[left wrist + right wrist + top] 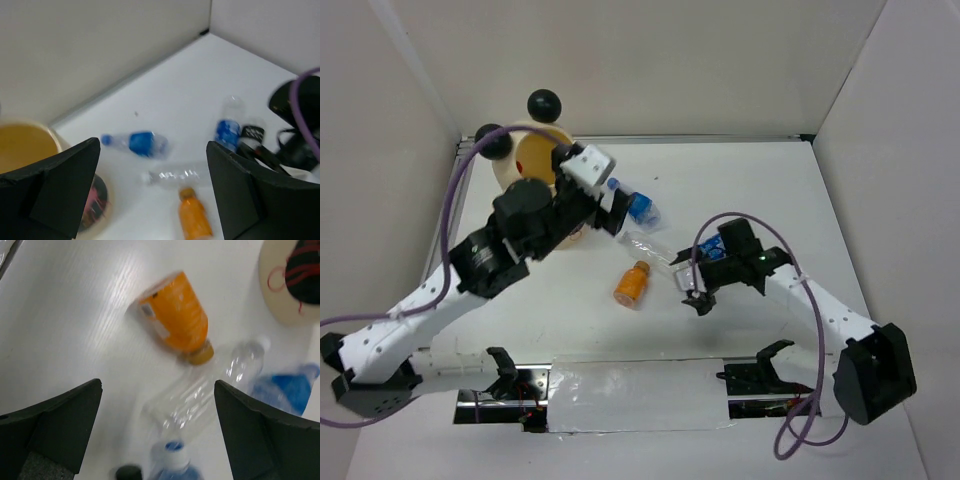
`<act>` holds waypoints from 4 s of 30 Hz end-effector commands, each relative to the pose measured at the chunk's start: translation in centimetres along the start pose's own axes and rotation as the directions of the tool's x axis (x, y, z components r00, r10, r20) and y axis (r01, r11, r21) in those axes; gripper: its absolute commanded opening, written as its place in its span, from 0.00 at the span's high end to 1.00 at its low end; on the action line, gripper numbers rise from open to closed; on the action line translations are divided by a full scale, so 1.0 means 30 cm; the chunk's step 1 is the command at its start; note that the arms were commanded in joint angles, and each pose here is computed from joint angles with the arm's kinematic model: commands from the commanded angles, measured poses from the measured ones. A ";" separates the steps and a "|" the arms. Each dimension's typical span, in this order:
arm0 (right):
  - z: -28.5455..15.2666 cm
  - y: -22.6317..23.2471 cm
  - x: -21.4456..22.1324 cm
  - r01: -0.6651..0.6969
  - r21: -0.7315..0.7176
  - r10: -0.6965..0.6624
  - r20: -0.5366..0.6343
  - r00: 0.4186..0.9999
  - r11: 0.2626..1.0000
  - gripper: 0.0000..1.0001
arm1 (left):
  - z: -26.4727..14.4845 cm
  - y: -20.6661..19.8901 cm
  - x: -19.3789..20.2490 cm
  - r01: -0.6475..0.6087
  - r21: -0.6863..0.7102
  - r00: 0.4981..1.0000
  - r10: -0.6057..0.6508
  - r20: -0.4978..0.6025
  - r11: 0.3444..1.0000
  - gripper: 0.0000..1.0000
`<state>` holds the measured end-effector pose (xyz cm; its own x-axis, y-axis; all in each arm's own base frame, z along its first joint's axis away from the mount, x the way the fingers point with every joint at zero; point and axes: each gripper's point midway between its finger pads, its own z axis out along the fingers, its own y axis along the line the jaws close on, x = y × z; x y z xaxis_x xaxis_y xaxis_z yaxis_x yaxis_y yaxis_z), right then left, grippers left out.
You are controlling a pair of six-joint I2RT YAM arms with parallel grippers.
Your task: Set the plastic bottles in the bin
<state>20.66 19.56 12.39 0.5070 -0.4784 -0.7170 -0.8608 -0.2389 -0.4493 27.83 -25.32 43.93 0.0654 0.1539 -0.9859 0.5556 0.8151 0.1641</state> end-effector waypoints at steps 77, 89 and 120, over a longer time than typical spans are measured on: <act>-0.056 -1.133 -0.817 -0.124 0.236 -0.037 0.581 0.813 0.964 0.00 | 0.061 -0.104 0.999 0.429 -0.257 0.807 -0.495 -0.323 0.866 0.00; -0.412 -0.957 -0.317 -0.500 0.378 0.354 0.393 0.849 0.779 0.00 | 0.327 -0.232 1.113 0.320 -0.083 0.770 -0.310 -0.557 0.944 0.00; -0.530 -0.368 0.128 -0.717 0.369 0.661 0.287 0.693 0.591 0.69 | 0.321 0.001 0.399 0.007 -0.026 0.969 -0.013 -0.247 1.000 0.87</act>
<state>32.50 6.85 24.18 -0.2249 -0.2022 -0.9532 -0.8373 0.5404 0.0829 33.33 -32.32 26.33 -0.3062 0.2656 -0.9142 0.6033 0.7969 0.0295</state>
